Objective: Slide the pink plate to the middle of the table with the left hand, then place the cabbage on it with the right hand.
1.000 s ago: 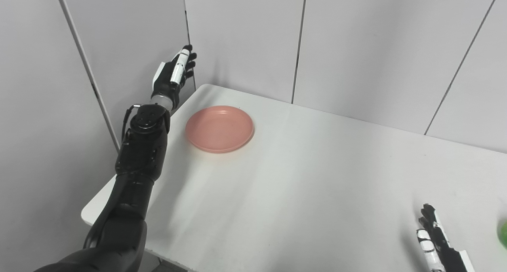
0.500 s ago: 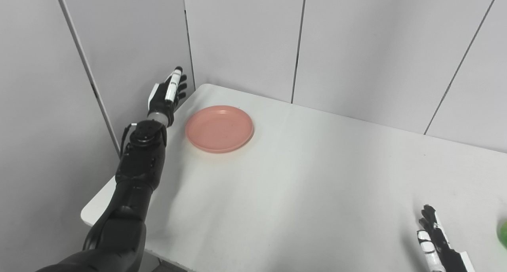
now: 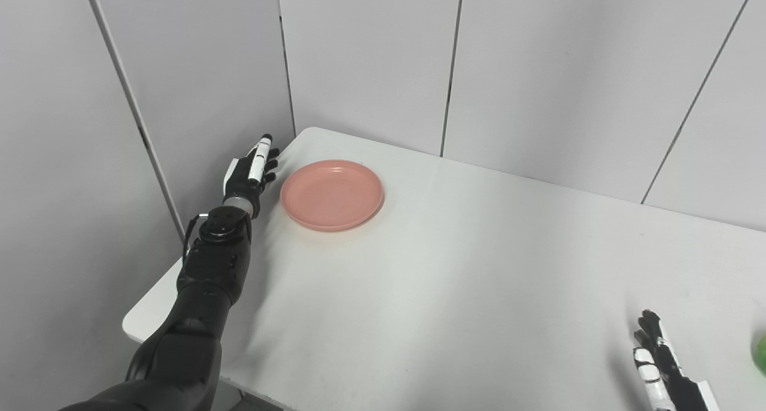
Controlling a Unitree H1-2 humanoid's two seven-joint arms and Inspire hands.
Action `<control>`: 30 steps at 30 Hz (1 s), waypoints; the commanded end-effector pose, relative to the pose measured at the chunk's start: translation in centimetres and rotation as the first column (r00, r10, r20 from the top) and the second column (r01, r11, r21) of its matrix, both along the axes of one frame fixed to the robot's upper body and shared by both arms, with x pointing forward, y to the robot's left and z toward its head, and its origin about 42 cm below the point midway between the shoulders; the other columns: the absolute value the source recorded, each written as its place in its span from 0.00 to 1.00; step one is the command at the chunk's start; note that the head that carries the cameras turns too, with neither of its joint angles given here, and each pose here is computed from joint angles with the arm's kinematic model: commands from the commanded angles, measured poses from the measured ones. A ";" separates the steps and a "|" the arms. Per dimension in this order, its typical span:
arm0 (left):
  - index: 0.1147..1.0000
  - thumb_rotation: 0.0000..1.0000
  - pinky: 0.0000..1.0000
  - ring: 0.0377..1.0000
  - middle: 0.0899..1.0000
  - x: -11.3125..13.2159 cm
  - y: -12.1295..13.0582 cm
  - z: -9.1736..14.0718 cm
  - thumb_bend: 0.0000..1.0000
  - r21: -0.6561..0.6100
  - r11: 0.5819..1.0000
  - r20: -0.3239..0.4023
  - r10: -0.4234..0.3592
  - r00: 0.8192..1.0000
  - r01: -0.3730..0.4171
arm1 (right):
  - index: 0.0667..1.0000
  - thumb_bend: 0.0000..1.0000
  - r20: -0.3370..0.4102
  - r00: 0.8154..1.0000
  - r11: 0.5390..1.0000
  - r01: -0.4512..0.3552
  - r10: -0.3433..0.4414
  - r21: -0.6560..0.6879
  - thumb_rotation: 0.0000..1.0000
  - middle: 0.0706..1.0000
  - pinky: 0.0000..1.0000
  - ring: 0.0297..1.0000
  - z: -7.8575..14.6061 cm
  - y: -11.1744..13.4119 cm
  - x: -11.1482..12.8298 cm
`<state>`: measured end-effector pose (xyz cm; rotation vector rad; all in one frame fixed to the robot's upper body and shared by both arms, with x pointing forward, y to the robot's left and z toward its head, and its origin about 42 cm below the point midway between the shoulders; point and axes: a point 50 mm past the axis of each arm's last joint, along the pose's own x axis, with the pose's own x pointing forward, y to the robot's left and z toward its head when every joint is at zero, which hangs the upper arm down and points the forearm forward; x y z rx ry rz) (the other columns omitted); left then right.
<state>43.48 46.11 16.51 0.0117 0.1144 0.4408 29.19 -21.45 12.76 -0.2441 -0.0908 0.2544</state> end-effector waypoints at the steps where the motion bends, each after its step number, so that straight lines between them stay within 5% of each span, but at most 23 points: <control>1: 0.89 1.00 0.93 0.92 0.90 1.1 0.4 2.7 0.42 0.031 1.000 0.078 -0.005 0.997 0.002 | 1.00 0.10 0.049 0.999 1.000 -0.001 0.001 0.008 1.00 1.00 1.00 1.00 1.2 0.1 0.3; 30: 0.90 1.00 0.92 0.93 0.92 -0.2 -5.9 -3.2 0.40 -0.122 0.978 0.013 -0.167 0.986 0.167 | 1.00 0.17 0.044 0.999 1.000 0.004 -0.005 0.012 1.00 1.00 1.00 1.00 1.5 0.1 0.2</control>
